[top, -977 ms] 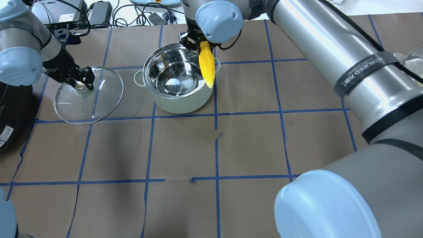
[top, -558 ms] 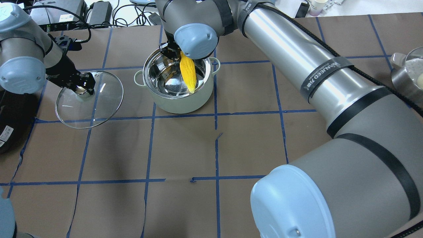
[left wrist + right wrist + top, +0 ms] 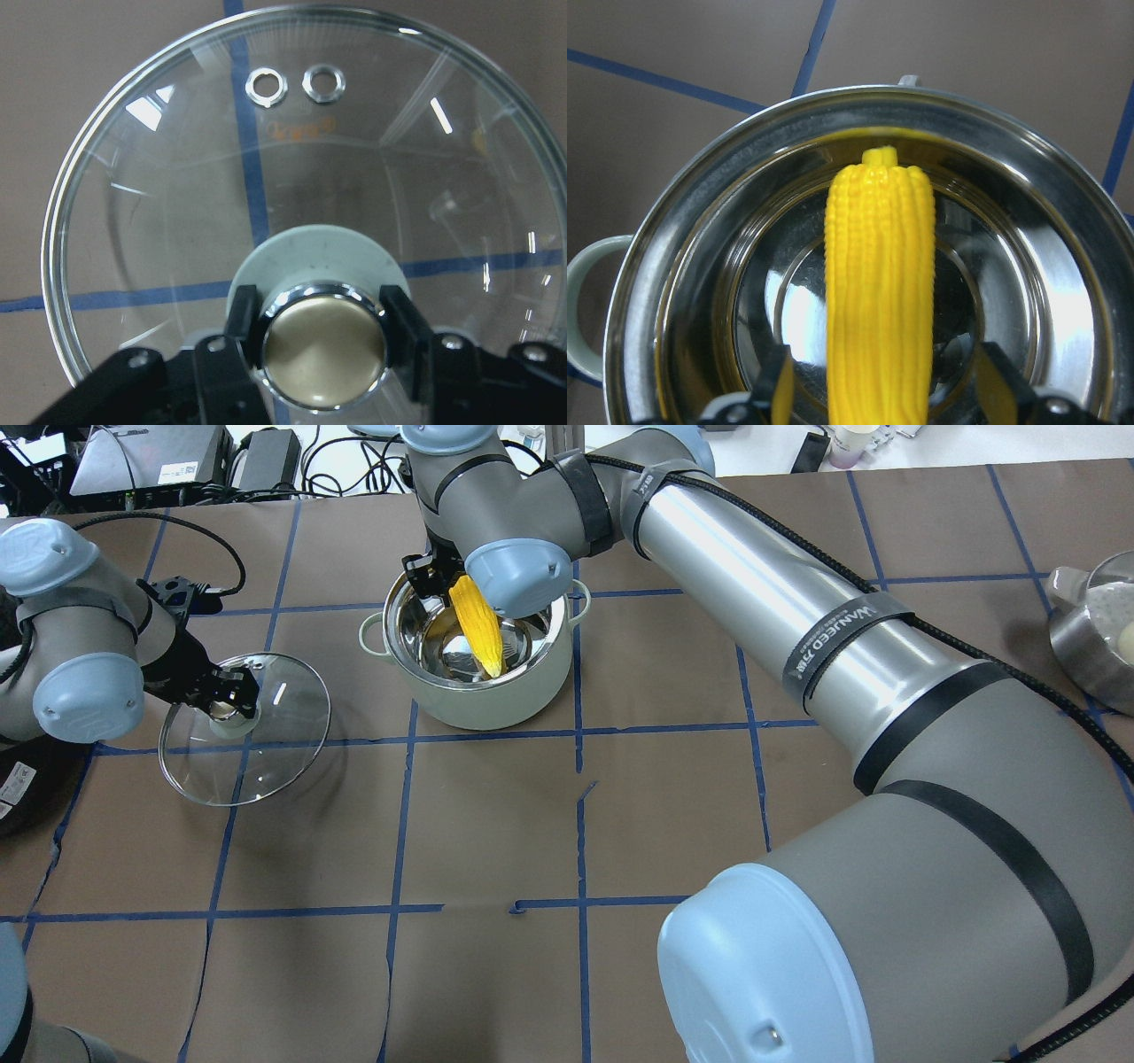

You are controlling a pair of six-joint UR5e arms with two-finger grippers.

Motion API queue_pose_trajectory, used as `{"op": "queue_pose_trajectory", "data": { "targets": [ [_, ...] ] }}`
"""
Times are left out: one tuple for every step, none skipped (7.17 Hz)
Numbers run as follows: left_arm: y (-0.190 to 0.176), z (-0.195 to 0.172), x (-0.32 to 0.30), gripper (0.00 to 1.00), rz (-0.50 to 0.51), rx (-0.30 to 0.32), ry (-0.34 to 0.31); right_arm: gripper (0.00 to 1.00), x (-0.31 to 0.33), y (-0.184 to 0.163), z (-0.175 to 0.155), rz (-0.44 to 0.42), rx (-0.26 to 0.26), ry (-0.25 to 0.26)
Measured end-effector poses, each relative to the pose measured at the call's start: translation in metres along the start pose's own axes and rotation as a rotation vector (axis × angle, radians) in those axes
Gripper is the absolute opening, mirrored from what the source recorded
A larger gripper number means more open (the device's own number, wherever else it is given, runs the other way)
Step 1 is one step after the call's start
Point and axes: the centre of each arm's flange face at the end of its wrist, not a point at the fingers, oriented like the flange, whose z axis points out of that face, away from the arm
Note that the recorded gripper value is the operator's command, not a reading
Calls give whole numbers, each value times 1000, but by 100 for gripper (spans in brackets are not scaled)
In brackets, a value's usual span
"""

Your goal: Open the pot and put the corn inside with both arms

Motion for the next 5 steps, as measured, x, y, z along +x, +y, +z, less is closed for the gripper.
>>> {"op": "queue_pose_trajectory", "data": {
  "targets": [
    [2,6,-2,9,-10,-7,5,100,1,1,-1,-19,0,1],
    [3,11,-3,99,-13,-13,7,100,4,2,-7,-29,0,5],
    [3,14,-3,100,-14,-18,9,100,13,2,-20,-27,-11,15],
    [2,17,-4,100,-13,-23,10,100,32,4,-44,-9,-36,28],
    [2,18,-4,100,-10,-25,9,100,60,7,-74,22,-69,42]
  ]
}}
